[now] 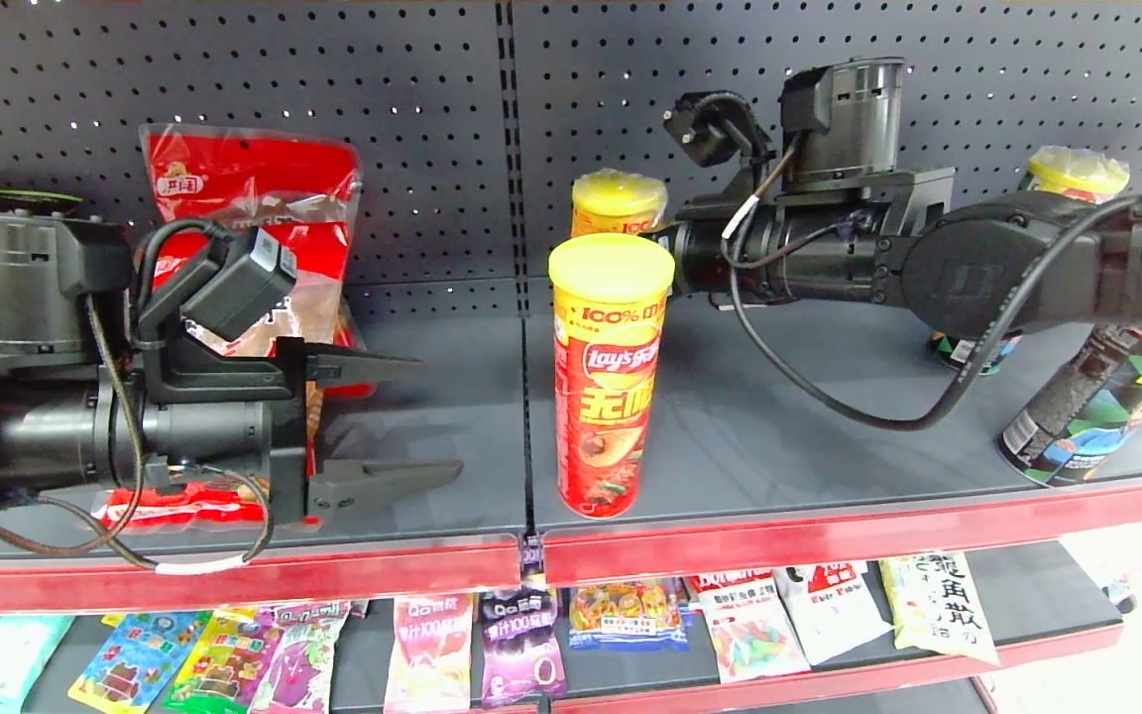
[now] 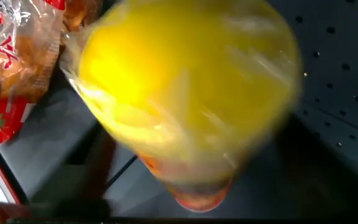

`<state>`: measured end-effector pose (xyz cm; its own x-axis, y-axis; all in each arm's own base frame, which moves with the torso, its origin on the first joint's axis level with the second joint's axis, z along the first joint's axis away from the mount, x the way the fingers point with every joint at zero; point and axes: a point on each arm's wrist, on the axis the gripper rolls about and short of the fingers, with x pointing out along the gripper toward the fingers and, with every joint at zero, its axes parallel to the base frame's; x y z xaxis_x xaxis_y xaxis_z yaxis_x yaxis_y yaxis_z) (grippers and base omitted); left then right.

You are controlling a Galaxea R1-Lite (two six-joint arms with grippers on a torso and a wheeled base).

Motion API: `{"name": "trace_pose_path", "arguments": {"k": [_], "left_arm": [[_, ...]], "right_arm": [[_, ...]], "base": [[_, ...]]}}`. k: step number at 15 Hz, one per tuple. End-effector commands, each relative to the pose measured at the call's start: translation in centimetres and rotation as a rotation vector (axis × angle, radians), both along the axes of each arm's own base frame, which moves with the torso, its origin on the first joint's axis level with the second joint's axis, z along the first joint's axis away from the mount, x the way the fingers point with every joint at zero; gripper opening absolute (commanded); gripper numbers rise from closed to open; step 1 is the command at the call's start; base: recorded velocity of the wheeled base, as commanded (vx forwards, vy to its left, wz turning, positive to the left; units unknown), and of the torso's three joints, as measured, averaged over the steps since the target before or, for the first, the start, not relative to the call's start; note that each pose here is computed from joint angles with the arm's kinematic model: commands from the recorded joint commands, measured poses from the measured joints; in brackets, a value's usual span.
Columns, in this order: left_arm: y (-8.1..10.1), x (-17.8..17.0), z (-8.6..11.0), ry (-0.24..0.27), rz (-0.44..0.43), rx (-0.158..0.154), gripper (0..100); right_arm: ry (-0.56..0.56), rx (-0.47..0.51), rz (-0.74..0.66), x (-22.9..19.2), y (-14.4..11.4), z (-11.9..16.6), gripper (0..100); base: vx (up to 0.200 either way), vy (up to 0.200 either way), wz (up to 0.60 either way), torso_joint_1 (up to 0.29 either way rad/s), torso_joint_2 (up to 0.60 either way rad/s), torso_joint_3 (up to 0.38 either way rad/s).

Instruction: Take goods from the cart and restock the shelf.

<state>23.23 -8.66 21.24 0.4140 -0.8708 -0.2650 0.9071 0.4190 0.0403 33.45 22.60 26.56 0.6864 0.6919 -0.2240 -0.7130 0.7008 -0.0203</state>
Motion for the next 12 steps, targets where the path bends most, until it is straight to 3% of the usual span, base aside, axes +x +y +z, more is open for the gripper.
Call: {"name": "trace_pose_path", "arguments": {"k": [1,7,12], "left_arm": [[0.0,0.1,-0.1,0.003,0.002,0.002,100],[-0.1,0.4,-0.6,0.010,0.031,0.022,100],[-0.4,1.5,-1.3,0.001,0.059,0.035,100]], "right_arm": [[0.004,-0.001,-0.002,-1.2,-0.8,0.4,100],[0.035,-0.034,-0.093,-4.3,-4.9,0.3,100],[0.074,-0.060,-0.095,-9.3,-7.9,-0.6,100]], "base": [[0.000,0.000,0.00,0.000,0.00,0.000],[0.000,0.000,0.00,0.000,0.00,0.000],[0.000,0.000,0.00,0.000,0.00,0.000]]}}
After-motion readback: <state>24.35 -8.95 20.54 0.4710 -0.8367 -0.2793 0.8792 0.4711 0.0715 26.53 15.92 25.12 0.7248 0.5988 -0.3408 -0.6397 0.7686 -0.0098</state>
